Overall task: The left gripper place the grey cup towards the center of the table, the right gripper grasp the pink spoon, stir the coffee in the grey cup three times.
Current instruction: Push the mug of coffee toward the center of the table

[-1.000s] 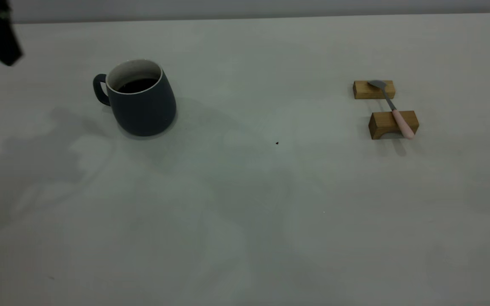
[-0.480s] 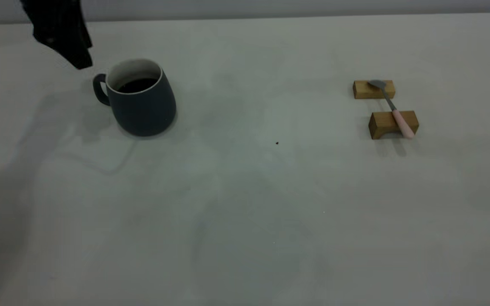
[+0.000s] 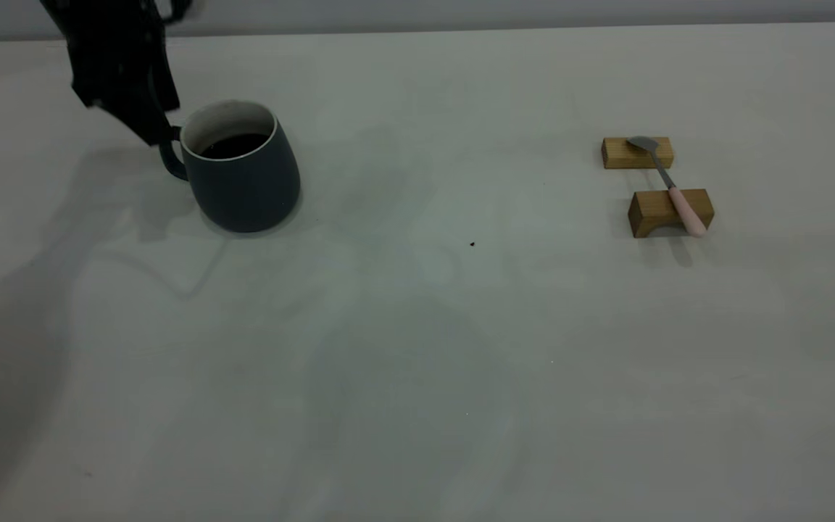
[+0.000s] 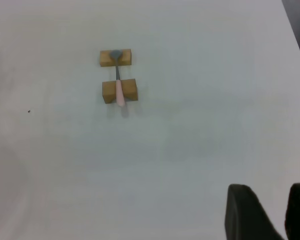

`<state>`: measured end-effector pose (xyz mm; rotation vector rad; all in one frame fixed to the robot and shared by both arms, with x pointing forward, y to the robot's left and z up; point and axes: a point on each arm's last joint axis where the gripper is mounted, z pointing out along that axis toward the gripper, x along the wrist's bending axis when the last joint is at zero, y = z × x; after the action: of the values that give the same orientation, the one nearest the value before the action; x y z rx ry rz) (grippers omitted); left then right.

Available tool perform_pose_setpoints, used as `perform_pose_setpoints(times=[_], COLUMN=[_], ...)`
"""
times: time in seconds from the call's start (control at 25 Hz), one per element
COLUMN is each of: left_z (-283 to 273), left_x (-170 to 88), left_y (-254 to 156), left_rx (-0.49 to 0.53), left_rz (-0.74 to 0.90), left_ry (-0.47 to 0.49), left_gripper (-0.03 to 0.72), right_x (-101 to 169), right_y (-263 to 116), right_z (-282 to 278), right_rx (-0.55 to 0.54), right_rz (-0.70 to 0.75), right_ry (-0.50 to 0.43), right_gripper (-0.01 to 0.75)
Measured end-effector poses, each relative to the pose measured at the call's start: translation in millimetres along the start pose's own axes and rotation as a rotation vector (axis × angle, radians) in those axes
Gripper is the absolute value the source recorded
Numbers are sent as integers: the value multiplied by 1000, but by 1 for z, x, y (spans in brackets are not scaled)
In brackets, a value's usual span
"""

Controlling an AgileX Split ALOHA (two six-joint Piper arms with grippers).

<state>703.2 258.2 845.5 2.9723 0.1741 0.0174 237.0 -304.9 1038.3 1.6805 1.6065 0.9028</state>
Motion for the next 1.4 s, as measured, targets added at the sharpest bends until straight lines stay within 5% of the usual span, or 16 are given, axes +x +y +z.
perform_pose_setpoints(times=[0.4,1.12,1.4], left_z=[38,55,30], left_x=[-8,-36,-42], left_y=[27,134,128], left_rx=[-7,-180,-66], left_rz=[95,97,-6], left_ry=[-22,53,-38], left_gripper=[519,519,519], right_x=[0,0,0], right_y=[0,0,0], right_z=[0,0,0], right_rx=[0,0,0], right_rz=[0,0,0], right_ry=[0,0,0], right_gripper=[240,240,240])
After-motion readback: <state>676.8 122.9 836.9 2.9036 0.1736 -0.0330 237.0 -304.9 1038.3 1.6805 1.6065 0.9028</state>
